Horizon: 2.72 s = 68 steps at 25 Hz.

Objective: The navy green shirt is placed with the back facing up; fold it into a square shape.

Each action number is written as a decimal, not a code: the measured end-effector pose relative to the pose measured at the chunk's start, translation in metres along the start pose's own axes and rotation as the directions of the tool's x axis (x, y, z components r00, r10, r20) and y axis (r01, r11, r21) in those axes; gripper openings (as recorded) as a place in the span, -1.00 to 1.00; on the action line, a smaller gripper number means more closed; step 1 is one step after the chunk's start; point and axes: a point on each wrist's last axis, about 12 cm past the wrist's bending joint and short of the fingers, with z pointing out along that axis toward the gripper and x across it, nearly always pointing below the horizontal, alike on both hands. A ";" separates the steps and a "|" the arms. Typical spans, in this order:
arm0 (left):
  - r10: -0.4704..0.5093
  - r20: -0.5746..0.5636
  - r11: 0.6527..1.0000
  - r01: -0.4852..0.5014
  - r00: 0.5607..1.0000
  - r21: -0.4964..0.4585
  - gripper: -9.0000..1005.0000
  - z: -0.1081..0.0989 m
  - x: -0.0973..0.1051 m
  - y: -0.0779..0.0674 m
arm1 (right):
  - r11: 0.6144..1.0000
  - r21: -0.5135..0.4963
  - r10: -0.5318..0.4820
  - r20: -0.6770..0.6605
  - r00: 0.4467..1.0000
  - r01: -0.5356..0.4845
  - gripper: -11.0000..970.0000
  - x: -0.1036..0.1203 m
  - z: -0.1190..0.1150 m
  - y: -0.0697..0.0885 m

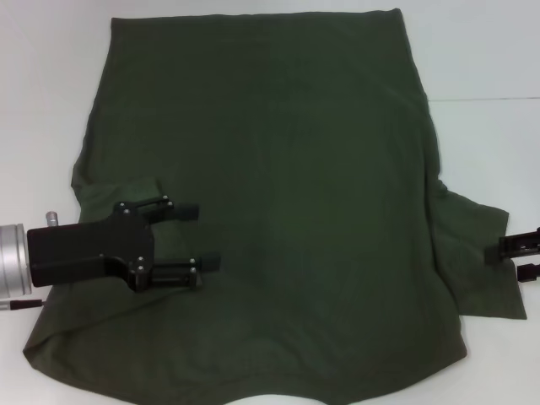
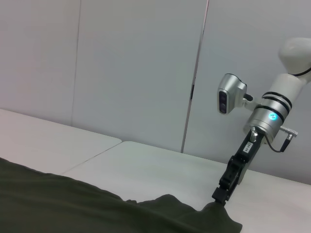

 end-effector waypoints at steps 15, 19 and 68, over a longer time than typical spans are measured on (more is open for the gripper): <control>-0.004 0.005 1.000 0.004 1.000 -0.005 0.72 -0.001 0.001 -0.001 | 1.000 -0.024 -0.018 -0.001 1.000 0.018 0.75 0.004 0.012 0.002; -0.003 0.006 1.000 0.003 1.000 -0.005 0.72 -0.001 0.001 -0.001 | 0.999 -0.042 -0.025 0.015 1.000 0.026 0.75 0.003 0.012 0.003; -0.011 0.015 1.000 0.011 1.000 -0.005 0.72 0.000 -0.001 0.000 | 0.991 -0.022 -0.132 0.054 0.990 0.134 -0.92 -0.002 0.012 0.003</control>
